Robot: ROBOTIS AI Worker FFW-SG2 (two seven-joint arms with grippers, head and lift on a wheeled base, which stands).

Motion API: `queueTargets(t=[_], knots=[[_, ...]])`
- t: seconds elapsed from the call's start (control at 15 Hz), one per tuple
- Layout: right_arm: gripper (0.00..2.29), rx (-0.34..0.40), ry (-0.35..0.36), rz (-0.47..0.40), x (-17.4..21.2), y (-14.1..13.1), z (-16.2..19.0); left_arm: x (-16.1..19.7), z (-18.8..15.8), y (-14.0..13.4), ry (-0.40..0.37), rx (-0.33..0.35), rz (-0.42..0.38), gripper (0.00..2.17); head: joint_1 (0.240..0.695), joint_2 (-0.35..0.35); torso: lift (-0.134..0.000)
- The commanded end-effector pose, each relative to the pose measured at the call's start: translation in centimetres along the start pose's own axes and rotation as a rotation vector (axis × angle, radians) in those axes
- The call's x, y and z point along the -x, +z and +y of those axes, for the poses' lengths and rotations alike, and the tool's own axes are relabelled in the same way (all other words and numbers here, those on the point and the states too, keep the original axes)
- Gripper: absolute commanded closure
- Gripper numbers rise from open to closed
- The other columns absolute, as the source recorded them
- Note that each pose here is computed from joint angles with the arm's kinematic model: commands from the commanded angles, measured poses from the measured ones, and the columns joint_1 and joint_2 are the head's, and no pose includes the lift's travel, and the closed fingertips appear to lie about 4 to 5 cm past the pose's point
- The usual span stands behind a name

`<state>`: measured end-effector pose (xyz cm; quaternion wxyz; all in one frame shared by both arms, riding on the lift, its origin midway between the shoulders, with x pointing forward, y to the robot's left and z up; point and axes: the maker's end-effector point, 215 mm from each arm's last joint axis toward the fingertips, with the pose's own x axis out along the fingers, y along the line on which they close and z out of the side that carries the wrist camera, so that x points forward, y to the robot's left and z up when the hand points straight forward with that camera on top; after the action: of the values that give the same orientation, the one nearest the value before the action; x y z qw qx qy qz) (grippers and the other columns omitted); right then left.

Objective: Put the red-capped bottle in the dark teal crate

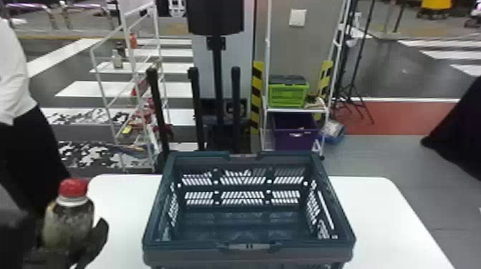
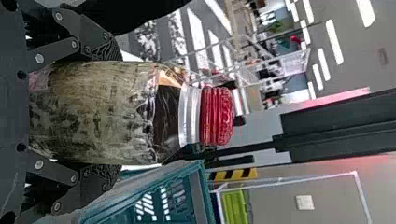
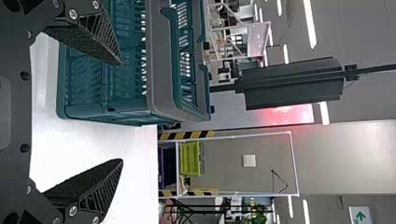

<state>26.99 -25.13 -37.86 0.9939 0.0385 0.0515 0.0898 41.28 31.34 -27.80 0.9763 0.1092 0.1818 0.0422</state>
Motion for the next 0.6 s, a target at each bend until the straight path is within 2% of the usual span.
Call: queueTargets(t=[0.0, 0.07, 0.13, 0.2, 0.33, 0.47, 0.53], knots=[[0.15, -0.004, -0.013, -0.001, 0.3, 0.0, -0.2, -1.2, -0.4, 2.4, -0.04, 0.006, 0.068, 2.05, 0.499, 0.0, 0.0], [0.15, -0.005, -0.022, -0.006, 0.4, 0.1, -0.3, -2.1, -1.9, 5.1, -0.08, -0.013, 0.025, 2.05, 0.499, 0.0, 0.0], [0.15, -0.008, -0.028, -0.006, 0.6, 0.1, -0.4, -3.0, -3.5, 6.7, -0.127, -0.037, 0.02, 2.05, 0.499, 0.0, 0.0], [0.15, -0.009, -0.033, -0.005, 0.6, 0.0, -0.5, -3.9, -5.0, 7.8, -0.169, -0.084, 0.04, 2.05, 0.499, 0.0, 0.0], [0.15, -0.012, -0.044, -0.007, 0.8, -0.1, -0.5, -5.9, -9.0, 9.0, -0.291, -0.11, 0.095, 2.05, 0.499, 0.0, 0.0], [0.15, -0.015, -0.051, -0.006, 0.9, -0.3, -0.5, -8.5, -14.5, 10.7, -0.43, -0.184, 0.124, 2.05, 0.499, 0.0, 0.0], [0.15, -0.015, -0.053, -0.008, 1.1, -0.2, -0.5, -9.4, -16.6, 10.7, -0.474, -0.235, 0.151, 2.05, 0.499, 0.0, 0.0]])
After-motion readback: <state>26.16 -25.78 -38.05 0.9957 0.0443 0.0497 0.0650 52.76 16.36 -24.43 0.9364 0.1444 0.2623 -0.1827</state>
